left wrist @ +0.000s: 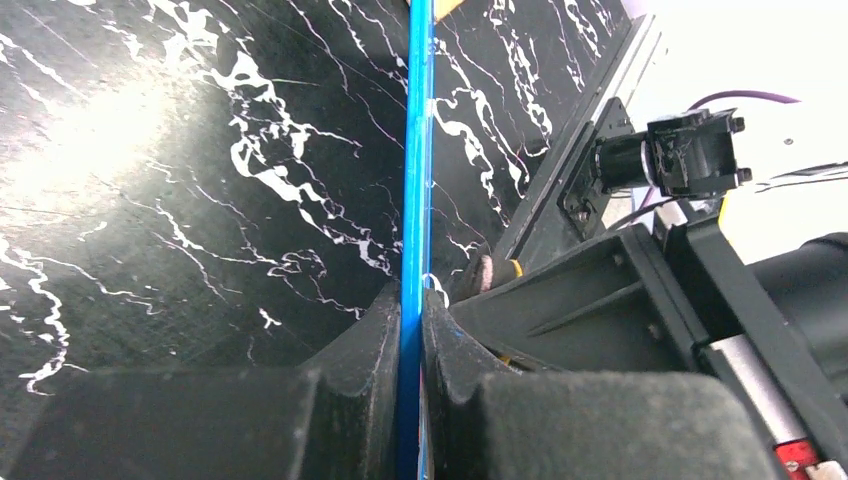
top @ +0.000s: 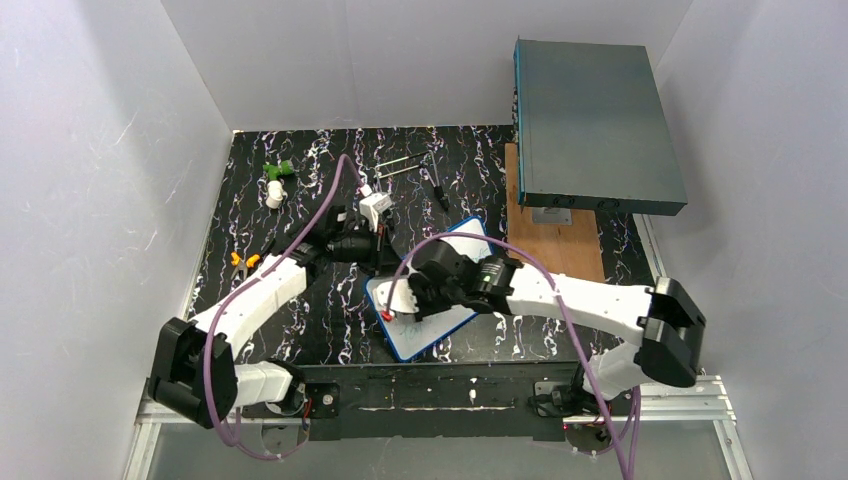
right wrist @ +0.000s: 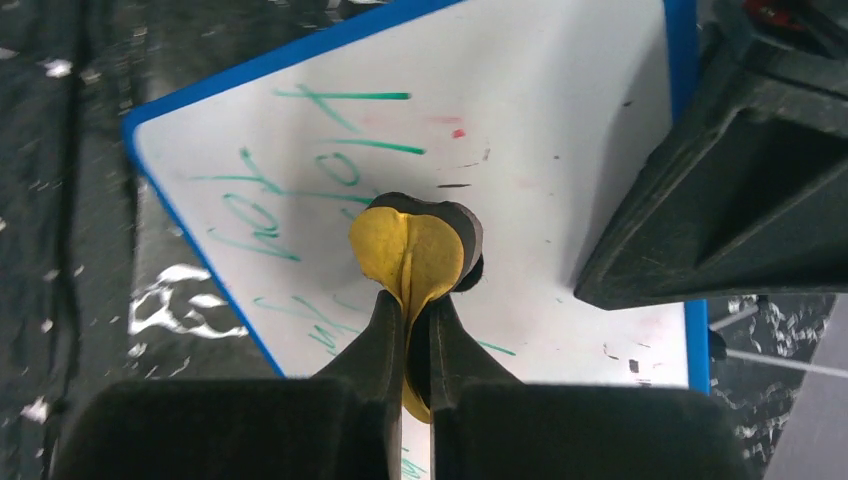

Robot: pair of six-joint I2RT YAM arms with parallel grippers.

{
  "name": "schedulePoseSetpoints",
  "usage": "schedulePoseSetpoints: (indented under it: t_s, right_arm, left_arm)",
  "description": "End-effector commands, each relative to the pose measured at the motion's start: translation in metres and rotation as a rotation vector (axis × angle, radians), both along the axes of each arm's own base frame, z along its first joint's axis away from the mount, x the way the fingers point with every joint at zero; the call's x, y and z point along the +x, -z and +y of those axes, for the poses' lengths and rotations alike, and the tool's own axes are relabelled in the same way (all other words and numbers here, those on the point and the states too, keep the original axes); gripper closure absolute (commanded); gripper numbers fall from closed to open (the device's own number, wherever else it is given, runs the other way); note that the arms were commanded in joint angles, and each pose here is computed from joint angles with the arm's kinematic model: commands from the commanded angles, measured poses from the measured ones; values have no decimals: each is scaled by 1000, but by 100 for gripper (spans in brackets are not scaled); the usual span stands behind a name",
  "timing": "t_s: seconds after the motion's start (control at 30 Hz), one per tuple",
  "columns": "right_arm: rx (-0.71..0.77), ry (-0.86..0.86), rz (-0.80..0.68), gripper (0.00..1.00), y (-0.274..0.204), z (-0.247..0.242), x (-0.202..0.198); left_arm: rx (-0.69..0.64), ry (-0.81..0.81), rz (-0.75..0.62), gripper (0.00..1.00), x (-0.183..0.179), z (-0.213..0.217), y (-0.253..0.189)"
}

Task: Erase the whiteboard
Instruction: Erase the whiteboard at the center of the board.

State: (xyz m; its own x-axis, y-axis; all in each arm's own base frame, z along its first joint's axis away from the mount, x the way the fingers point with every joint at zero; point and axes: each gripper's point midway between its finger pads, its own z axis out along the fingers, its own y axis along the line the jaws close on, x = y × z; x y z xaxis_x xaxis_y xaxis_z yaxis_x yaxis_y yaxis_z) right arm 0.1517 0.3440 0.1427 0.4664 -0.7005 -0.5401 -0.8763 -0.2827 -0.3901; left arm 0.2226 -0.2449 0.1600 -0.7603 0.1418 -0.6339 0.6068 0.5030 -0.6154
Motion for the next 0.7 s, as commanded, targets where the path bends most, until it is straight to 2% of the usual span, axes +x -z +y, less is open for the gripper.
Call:
schedulePoseSetpoints:
  t_s: [0.0, 0.27, 0.5, 0.6, 0.67]
  right_arm:
    - [148, 247, -107, 99, -45, 37, 47]
    - [104, 296, -56, 99, -36, 50, 50]
    - [-36, 133, 52, 99, 0, 58, 2]
    - [-100, 21, 131, 99, 5, 52, -27]
    - [-103, 0, 144, 99, 3, 50, -32]
  left_arm:
    - [-32, 31, 7, 100, 11, 10, -19]
    - [-73, 24, 71, 100, 41, 4, -20]
    - [-62, 22, 69, 100, 42, 5, -14]
    - [-46, 18, 69, 100, 42, 8, -12]
    - [-45, 17, 69, 100, 42, 8, -13]
